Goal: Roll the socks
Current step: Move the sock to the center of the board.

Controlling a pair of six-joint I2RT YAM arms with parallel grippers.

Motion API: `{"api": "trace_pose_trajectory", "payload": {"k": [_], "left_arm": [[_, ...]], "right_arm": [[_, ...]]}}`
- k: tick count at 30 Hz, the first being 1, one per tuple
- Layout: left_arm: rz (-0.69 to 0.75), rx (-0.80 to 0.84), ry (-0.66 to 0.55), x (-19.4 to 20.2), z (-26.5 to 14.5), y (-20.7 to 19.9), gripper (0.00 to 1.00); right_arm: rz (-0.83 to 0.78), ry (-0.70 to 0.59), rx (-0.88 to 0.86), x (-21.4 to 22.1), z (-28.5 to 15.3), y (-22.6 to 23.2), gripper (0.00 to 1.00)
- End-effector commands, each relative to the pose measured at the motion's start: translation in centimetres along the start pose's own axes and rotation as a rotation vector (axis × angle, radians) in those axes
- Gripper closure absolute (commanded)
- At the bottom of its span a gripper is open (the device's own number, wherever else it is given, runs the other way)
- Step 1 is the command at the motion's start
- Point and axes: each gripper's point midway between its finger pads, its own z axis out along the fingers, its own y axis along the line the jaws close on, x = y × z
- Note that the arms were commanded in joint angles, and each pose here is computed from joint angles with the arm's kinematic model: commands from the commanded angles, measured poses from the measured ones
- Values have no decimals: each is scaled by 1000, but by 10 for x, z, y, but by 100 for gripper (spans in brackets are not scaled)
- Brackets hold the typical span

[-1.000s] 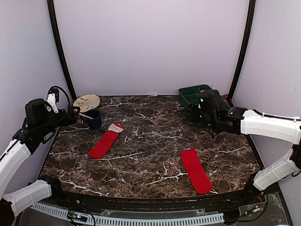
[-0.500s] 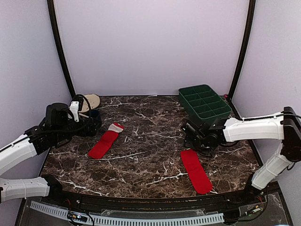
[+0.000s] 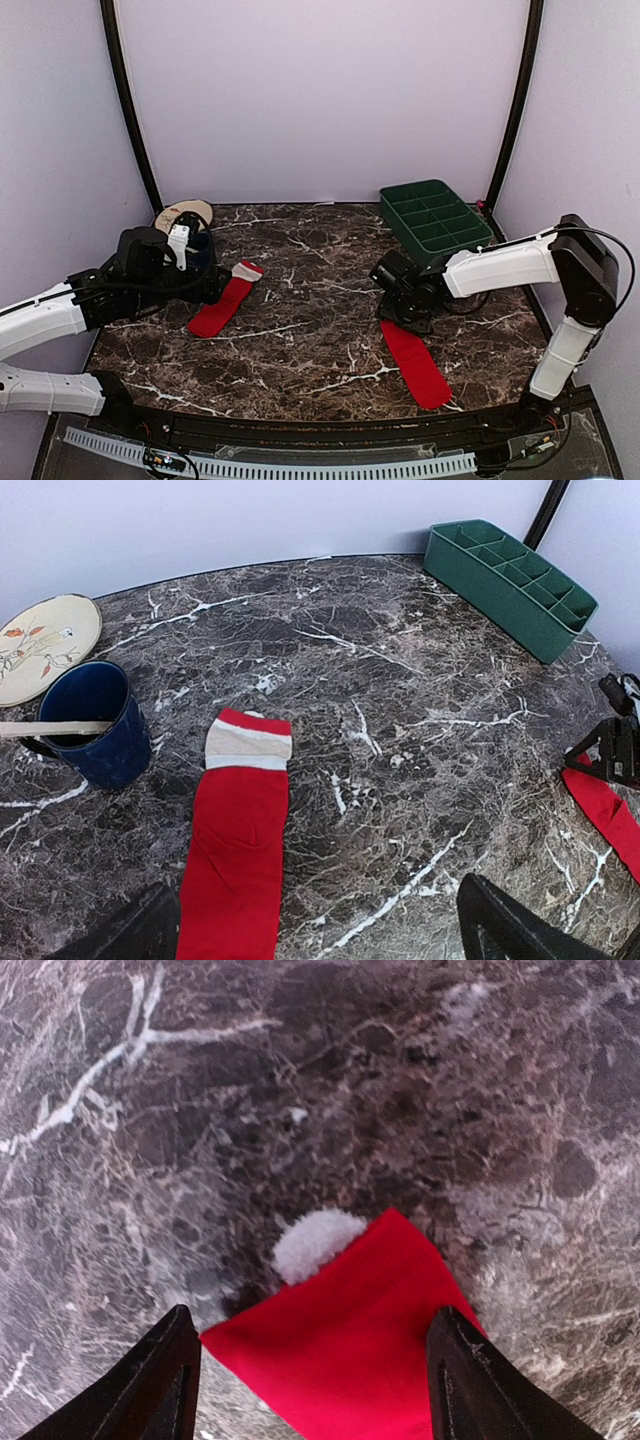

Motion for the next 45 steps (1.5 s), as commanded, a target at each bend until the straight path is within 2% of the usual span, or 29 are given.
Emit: {"api": "trace_pose_trajectory", "payload": {"k": [1,13,26,35,39,45], "left_arm": [[1,-3,-45,-16,-4,-7,1],[3,-2,-41,-9,6,-12,1],[77,67,15,-2,24,-34,1],[91,58,42,7,21,-33,1],[90,57,48,10,20,-33,1],[93,79,32,5,27,-40,1]], "right_arm": [[32,27,-35,-7,5,13,29],[-77,131,-47,6,27,43,34],[-244,238,-237,33,52,177,32],[-324,293,-411,59,44,267,32],[-346,232,-461,46,27,284,30],[-337,101,-540,2,-20,278,25]]}}
